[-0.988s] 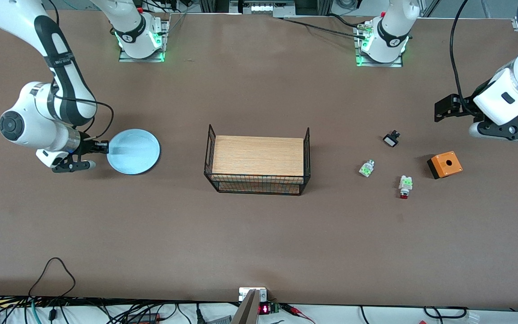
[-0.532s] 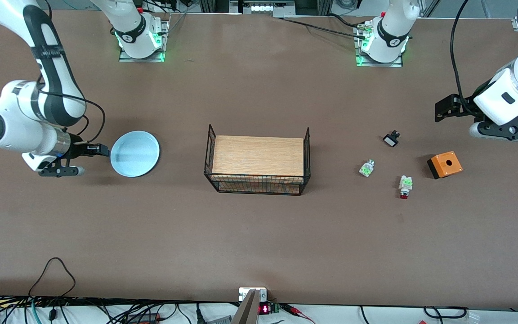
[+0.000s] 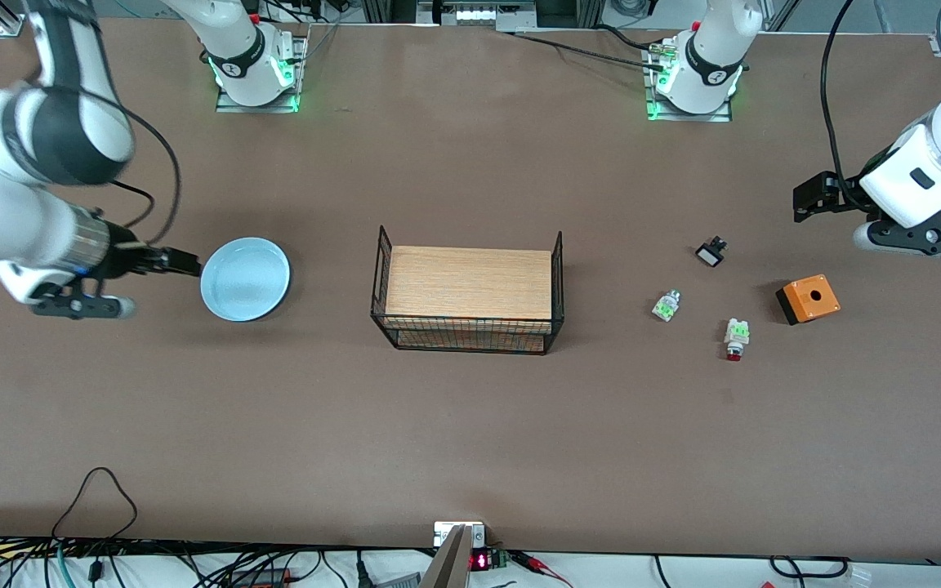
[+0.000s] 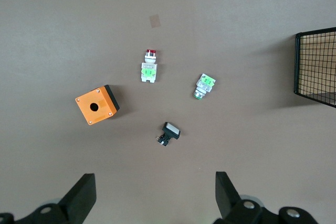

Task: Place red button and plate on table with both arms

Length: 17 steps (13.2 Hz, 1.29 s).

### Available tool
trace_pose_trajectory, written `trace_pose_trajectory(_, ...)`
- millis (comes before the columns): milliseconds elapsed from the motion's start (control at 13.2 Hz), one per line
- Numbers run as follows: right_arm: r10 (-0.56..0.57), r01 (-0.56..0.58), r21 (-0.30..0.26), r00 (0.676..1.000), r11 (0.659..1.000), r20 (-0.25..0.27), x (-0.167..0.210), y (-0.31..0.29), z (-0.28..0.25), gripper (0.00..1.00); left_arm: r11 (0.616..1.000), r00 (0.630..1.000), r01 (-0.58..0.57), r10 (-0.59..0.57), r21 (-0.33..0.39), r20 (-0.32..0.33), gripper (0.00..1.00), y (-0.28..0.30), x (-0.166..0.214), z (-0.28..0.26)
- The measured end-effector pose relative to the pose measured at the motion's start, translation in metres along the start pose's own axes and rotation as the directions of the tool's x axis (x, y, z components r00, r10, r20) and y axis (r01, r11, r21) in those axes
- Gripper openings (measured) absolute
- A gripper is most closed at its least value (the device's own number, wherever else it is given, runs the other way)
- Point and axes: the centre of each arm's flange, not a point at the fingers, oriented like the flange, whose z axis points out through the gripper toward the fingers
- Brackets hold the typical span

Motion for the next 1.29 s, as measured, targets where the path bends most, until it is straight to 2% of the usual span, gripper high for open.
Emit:
trace_pose_trajectory(152,-0.003,0.002,-0.039,1.000,0.999,-0.022,-0.010,0.005,-0.051,1.00,1.000,1.000,0.000,0.000,0.000,0.000,1.00,0.000,0.000,0.000)
trace_pose_trajectory(456,0.033,-0.037,-0.037,0.994,0.999,-0.101,-0.029,0.033,-0.106,1.00,1.000,1.000,0.001,-0.001,0.000,-0.010,1.00,-0.001,0.001,-0.001)
trace_pose_trajectory(684,0.045,-0.048,-0.035,0.996,0.998,-0.079,-0.043,0.057,-0.113,1.00,1.000,1.000,0.001,-0.001,0.000,-0.010,1.00,0.000,0.001,-0.001)
trace_pose_trajectory(988,0.021,-0.021,-0.034,1.000,0.999,-0.020,-0.050,0.063,-0.096,1.00,1.000,1.000,0.000,0.000,0.000,-0.010,1.00,0.000,0.001,-0.001)
trace_pose_trajectory(1292,0.010,-0.011,-0.032,0.999,0.999,-0.033,-0.060,0.061,-0.108,1.00,1.000,1.000,0.000,0.000,0.000,-0.010,1.00,0.000,0.001,-0.001)
